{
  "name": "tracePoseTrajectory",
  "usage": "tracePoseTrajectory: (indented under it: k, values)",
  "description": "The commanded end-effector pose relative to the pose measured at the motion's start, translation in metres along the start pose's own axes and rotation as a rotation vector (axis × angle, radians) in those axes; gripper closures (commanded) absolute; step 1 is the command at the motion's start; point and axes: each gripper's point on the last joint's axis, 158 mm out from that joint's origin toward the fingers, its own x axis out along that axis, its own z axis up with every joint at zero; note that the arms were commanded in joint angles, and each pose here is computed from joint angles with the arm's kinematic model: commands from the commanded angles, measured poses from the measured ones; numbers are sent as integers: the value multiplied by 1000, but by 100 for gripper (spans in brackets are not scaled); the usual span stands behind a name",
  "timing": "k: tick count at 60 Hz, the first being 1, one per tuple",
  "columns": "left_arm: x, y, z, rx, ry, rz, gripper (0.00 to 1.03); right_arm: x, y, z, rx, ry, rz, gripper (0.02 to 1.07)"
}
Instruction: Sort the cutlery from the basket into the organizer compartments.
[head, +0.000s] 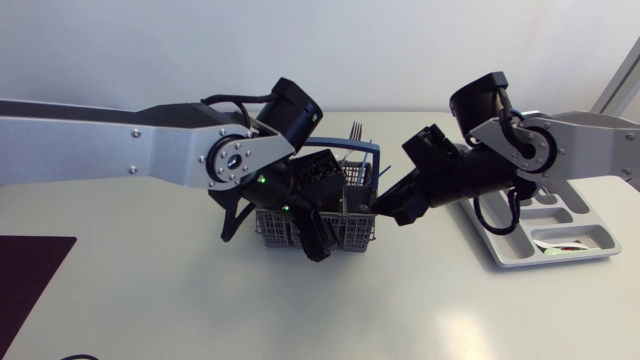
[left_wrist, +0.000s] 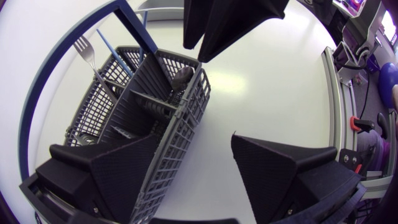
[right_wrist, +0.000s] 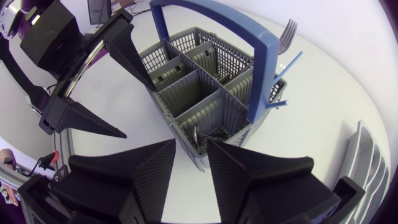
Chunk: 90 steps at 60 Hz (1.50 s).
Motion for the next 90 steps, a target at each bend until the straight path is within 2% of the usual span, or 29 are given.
tracePoseTrajectory:
  k: [1,21,38,66,73,77,82,90]
  values:
    - [-2,1,-6,-28,-4,3,21,6,-2,7,20,-3,-7,70]
    - [-4,2,-4,-27,-13,6,21,19,-3,11,24,3,-13,70]
    - [-5,-2,-4,-27,-21,-8,21,28,-9,9,15,19,-45,77]
    - [-8,-5,-4,-23,-29,-17,21,46,-12,0,26,71,-62,80]
    - [-7,-7,-6,-23,-27,-23,21,51,-11,-5,25,89,-63,89]
    - [-7,-7,-6,-21,-27,-23,21,53,-9,-8,23,97,-58,89]
    - [-7,-7,-6,-21,-29,-23,21,53,-7,-6,17,96,-58,97]
    - [-7,-8,-5,-19,-29,-25,21,49,-4,0,3,85,-69,100]
